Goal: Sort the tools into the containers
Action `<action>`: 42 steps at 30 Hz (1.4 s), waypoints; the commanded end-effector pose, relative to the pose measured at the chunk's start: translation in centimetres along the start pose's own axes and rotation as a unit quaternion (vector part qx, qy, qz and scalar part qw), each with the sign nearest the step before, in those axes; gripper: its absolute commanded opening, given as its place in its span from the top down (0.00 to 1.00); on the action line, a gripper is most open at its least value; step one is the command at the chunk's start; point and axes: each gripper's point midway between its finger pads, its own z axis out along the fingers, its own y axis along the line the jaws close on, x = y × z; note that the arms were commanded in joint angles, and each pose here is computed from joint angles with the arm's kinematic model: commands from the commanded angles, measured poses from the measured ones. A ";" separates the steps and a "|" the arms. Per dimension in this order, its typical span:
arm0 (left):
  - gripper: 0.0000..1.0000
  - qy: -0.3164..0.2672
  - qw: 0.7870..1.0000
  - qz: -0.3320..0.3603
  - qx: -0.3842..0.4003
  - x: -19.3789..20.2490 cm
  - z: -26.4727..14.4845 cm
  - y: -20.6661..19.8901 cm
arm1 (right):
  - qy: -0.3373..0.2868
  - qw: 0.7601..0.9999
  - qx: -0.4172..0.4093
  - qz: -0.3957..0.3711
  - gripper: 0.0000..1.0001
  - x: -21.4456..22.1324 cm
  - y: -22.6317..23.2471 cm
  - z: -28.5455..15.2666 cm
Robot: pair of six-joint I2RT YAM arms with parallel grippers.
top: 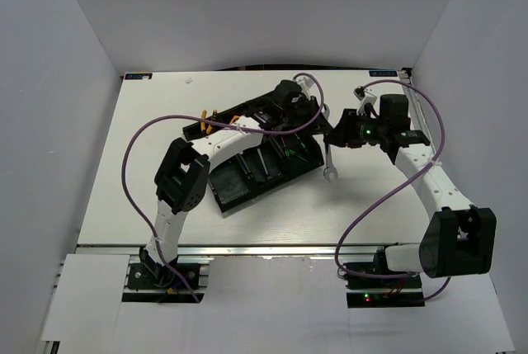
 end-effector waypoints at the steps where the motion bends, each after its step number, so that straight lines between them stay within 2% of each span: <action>1: 1.00 -0.031 0.999 0.037 0.000 -2.0 -4.3 -2.5 | -0.044 0.995 -0.051 -0.069 0.50 -3.5 3.1 -0.5; 2: 1.00 -0.032 0.999 0.036 -0.012 -2.0 -5.1 -1.8 | -0.045 0.995 -0.052 -0.074 0.46 -3.6 3.2 -0.6; 3: 1.00 -0.046 0.998 0.039 -0.024 -2.9 -6.1 -1.2 | -0.042 0.993 -0.067 -0.082 0.32 -3.5 3.7 -0.6; 4: 1.00 -0.054 0.997 0.049 -0.030 -3.4 -7.1 -1.0 | -0.039 0.991 -0.072 -0.102 0.12 -3.4 3.7 -0.7; 5: 1.00 -0.072 0.996 0.055 -0.028 -4.3 -9.4 -2.0 | -0.038 0.990 -0.076 -0.113 0.11 -3.4 3.9 -0.8; 7: 1.00 -0.085 0.993 0.058 -0.060 -4.7 -12.0 0.3 | -0.036 0.984 -0.095 -0.149 0.10 -3.1 4.5 -1.2; 8: 1.00 -0.102 0.991 0.070 -0.059 -5.2 -14.6 -0.7 | -0.035 0.980 -0.100 -0.168 0.11 -2.9 4.6 -1.3; 9: 1.00 -0.106 0.989 0.062 -0.083 -5.2 -16.1 1.4 | -0.033 0.975 -0.118 -0.185 0.11 -2.6 5.1 -1.6; 10: 1.00 -0.115 0.988 0.059 -0.090 -5.3 -17.6 1.8 | -0.035 0.968 -0.125 -0.216 0.11 -2.6 5.3 -1.9; 15: 1.00 -0.182 0.972 0.056 -0.136 -6.6 -26.8 4.2 | -0.040 0.958 -0.135 -0.251 0.11 -2.1 5.5 -2.3; 18: 1.00 -0.186 0.966 0.051 -0.174 -6.1 -28.9 7.5 | -0.038 0.953 -0.140 -0.265 0.11 -1.9 5.2 -2.2; 23: 1.00 -0.197 0.955 0.080 -0.206 -6.1 -29.0 11.9 | -0.019 0.936 -0.177 -0.304 0.11 -1.2 5.7 -2.4; 32: 0.99 -0.187 0.948 0.128 -0.222 -6.2 -26.7 16.4 | -0.021 0.936 -0.165 -0.311 0.11 -1.5 4.7 -3.0; 34: 0.93 -0.175 0.952 0.125 -0.219 -5.4 -26.2 17.1 | -0.022 0.937 -0.163 -0.307 0.11 -1.5 4.6 -3.1; 35: 0.83 -0.172 0.952 0.125 -0.219 -5.2 -25.9 17.4 | -0.022 0.938 -0.163 -0.306 0.11 -1.5 4.5 -3.1; 38: 0.67 -0.168 0.952 0.121 -0.226 -4.4 -25.9 18.3 | -0.023 0.939 -0.160 -0.305 0.11 -1.5 4.3 -3.2; 39: 0.59 -0.171 0.952 0.119 -0.226 -4.4 -26.0 18.2 | -0.021 0.939 -0.158 -0.305 0.11 -1.5 4.2 -3.2; 42: 0.49 -0.167 0.953 0.116 -0.225 -3.7 -26.2 18.2 | -0.020 0.940 -0.155 -0.304 0.11 -1.5 4.0 -3.2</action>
